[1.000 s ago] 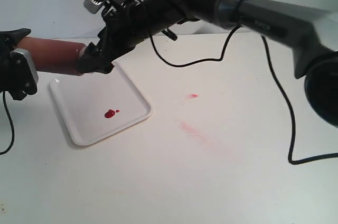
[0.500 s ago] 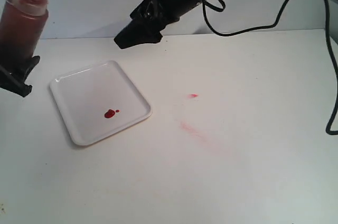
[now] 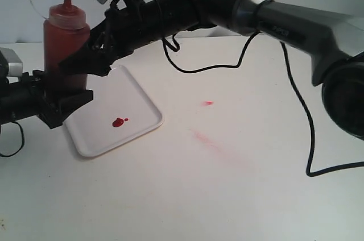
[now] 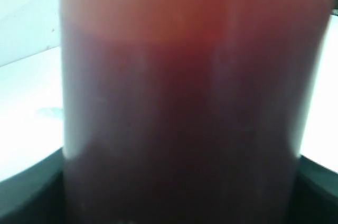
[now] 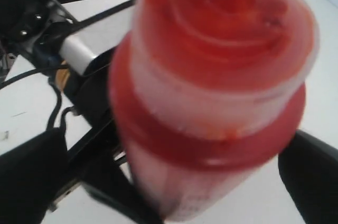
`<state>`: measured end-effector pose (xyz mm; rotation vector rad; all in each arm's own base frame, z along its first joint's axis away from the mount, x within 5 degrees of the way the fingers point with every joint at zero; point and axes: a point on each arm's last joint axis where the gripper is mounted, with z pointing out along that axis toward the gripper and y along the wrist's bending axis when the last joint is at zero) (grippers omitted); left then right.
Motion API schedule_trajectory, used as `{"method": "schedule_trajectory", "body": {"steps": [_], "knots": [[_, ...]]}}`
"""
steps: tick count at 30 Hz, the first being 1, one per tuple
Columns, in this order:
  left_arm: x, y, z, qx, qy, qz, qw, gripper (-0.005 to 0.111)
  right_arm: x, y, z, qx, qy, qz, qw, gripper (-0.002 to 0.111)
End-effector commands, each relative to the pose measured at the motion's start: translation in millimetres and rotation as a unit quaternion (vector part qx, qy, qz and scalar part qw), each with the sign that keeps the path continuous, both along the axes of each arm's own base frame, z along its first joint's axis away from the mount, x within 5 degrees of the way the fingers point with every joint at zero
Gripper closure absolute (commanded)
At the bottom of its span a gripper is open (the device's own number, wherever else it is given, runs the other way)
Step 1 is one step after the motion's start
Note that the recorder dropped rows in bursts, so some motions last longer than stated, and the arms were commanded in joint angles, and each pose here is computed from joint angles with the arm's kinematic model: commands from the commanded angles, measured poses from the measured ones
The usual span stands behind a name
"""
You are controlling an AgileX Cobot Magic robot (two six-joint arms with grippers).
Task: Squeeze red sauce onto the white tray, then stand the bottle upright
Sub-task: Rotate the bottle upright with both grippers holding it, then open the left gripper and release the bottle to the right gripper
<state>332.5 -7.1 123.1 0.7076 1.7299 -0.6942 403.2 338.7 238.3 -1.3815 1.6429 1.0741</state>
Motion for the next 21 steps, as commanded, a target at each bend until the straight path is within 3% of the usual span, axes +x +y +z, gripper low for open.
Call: {"method": "schedule_trajectory", "body": {"steps": [1,8,11,14,18,21], "knots": [[7.0,-16.2,14.9,-0.032,-0.033,-0.025,0.999,0.107,9.4,3.7,-9.2,0.009,-0.002,-0.045,0.999,0.004],[6.4,-29.7,15.3,-0.033,-0.034,-0.044,0.998,0.107,11.1,8.8,-4.0,0.07,0.018,-0.057,0.996,0.004],[7.0,-29.4,15.6,-0.034,-0.034,-0.04,0.998,0.107,9.1,11.9,-3.9,0.07,0.014,-0.056,0.996,0.013],[7.0,-29.4,15.6,-0.034,-0.034,-0.04,0.998,0.107,4.8,15.9,-4.7,0.065,0.012,-0.046,0.997,0.044],[6.9,-29.4,15.6,-0.032,-0.038,-0.041,0.998,0.107,0.4,19.7,-4.7,0.065,0.011,-0.034,0.997,0.104],[6.9,-29.4,15.6,-0.032,-0.038,-0.041,0.998,0.107,0.1,19.7,-4.7,0.065,0.014,-0.033,0.997,0.108]]}}
